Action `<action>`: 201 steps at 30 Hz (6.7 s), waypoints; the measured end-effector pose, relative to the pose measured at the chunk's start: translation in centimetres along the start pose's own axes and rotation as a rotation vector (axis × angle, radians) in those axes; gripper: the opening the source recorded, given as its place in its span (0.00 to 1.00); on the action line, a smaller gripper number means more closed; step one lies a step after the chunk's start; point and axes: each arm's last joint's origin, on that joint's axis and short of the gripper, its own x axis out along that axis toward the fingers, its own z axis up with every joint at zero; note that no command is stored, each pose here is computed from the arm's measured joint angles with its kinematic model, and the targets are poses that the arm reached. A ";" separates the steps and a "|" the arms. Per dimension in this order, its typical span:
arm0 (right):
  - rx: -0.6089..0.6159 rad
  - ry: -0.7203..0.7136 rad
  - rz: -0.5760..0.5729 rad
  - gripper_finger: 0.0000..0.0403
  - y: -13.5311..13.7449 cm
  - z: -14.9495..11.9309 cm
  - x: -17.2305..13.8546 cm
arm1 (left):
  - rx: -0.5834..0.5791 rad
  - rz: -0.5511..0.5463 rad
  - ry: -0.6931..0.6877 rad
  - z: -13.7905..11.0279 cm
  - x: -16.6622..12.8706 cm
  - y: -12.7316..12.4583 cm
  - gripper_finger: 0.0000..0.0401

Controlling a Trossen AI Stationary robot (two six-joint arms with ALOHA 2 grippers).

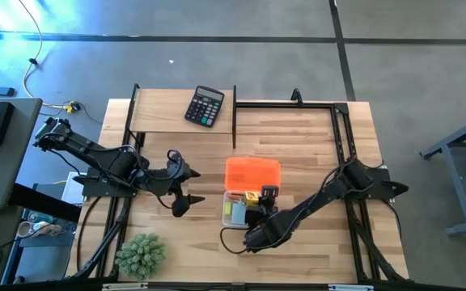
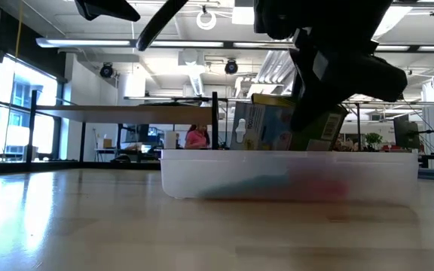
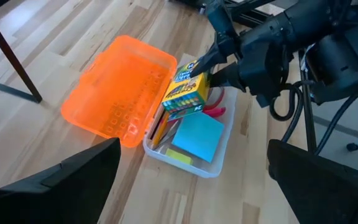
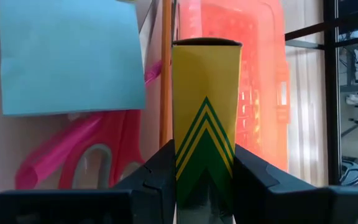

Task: Pack school essentials
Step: Put the crayons box into the supply box

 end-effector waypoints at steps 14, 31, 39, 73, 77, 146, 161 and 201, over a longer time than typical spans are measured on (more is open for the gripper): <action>0.042 0.049 0.026 0.26 -0.8 0.4 1.0 | 0.028 -0.001 0.001 0.0 0.0 0.0 0.99; 0.099 0.104 0.095 0.26 -0.7 0.3 1.1 | 0.053 0.000 0.000 0.0 0.0 0.0 0.99; 0.123 0.194 0.198 0.40 -1.2 0.6 1.5 | 0.053 -0.001 0.000 0.0 0.0 0.0 0.99; 0.449 0.150 0.216 0.61 -5.5 4.0 -6.2 | 0.058 -0.013 0.031 -0.2 0.0 0.0 0.99; 0.488 0.188 0.181 0.61 -6.5 3.9 -6.6 | 0.054 0.001 0.072 -0.6 -0.5 0.5 0.99; 1.016 0.060 0.499 0.61 -9.3 -2.6 -2.0 | 0.335 -0.119 0.107 -6.6 15.5 -6.2 0.70; 1.088 0.075 0.493 0.61 -10.0 -2.2 -1.3 | 0.386 -0.128 0.113 -7.4 17.5 -6.0 0.10; 1.164 0.228 0.600 0.61 -6.5 -1.4 0.5 | 0.314 -0.103 0.181 -8.4 19.5 -4.9 0.00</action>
